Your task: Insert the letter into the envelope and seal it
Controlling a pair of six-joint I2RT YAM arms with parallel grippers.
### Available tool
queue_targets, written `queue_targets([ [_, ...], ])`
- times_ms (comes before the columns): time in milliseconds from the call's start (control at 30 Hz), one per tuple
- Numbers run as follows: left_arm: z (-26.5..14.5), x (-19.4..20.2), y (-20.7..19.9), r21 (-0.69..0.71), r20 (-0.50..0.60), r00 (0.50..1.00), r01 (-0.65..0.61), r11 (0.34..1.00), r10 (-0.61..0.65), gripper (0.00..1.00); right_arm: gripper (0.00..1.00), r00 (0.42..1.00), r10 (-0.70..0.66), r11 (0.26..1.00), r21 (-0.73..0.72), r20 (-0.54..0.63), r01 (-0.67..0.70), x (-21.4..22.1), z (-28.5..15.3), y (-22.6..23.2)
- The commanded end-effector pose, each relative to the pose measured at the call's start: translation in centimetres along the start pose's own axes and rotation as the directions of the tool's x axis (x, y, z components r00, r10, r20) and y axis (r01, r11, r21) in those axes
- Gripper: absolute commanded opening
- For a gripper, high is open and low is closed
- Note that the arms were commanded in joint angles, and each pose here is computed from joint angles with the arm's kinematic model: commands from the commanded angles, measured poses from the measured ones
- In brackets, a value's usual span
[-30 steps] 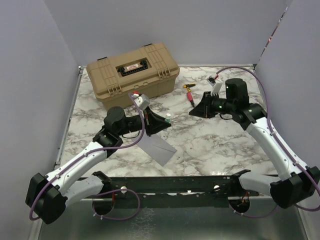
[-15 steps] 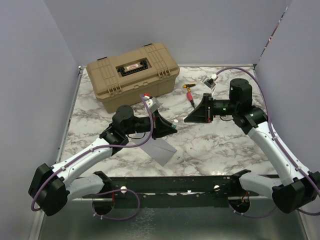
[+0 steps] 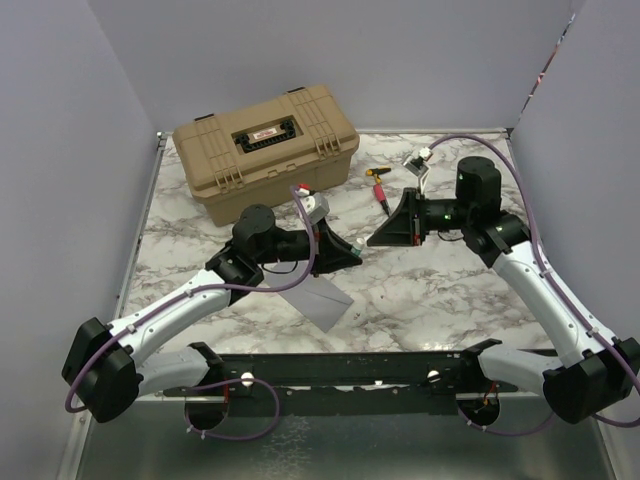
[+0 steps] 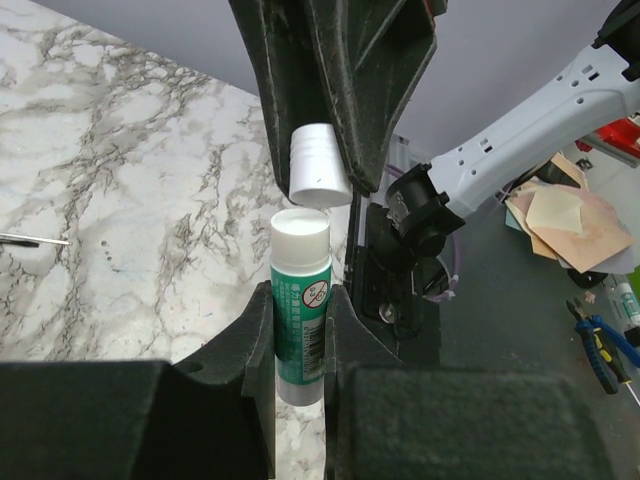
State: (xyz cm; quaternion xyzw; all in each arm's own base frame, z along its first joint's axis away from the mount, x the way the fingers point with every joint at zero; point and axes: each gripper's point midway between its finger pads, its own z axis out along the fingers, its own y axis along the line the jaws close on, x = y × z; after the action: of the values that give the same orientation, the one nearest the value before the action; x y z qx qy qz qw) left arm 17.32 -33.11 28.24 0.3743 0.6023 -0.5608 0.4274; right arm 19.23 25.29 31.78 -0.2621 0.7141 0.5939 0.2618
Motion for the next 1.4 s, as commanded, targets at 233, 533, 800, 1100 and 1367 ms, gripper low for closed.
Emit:
queue_targets([
  [233,1.2,-1.4,-1.2,0.052,-0.023,0.997,-0.074,0.996,0.076,0.00,0.01,1.000,0.009,0.998,-0.058,-0.010,-0.010,0.5,0.1,1.0],
  [533,1.5,-1.0,-1.1,0.048,-0.103,0.990,-0.093,0.995,0.097,0.00,0.01,1.000,-0.007,0.998,-0.062,-0.026,0.005,1.0,0.0,1.5],
  [800,1.2,0.1,-1.0,0.076,-0.238,0.964,-0.104,0.992,0.119,0.00,0.01,0.996,0.018,1.000,-0.007,-0.082,-0.018,2.7,0.4,0.3],
  [1100,1.1,0.9,-0.1,0.075,-0.335,0.929,-0.140,0.987,0.157,0.00,0.01,0.990,0.052,0.999,-0.010,-0.132,-0.053,4.2,1.2,0.3],
  [1367,1.4,1.3,1.3,0.046,-0.416,0.898,-0.140,0.989,0.146,0.00,0.01,0.976,0.108,0.994,0.054,-0.190,-0.099,6.1,2.1,-1.1],
])
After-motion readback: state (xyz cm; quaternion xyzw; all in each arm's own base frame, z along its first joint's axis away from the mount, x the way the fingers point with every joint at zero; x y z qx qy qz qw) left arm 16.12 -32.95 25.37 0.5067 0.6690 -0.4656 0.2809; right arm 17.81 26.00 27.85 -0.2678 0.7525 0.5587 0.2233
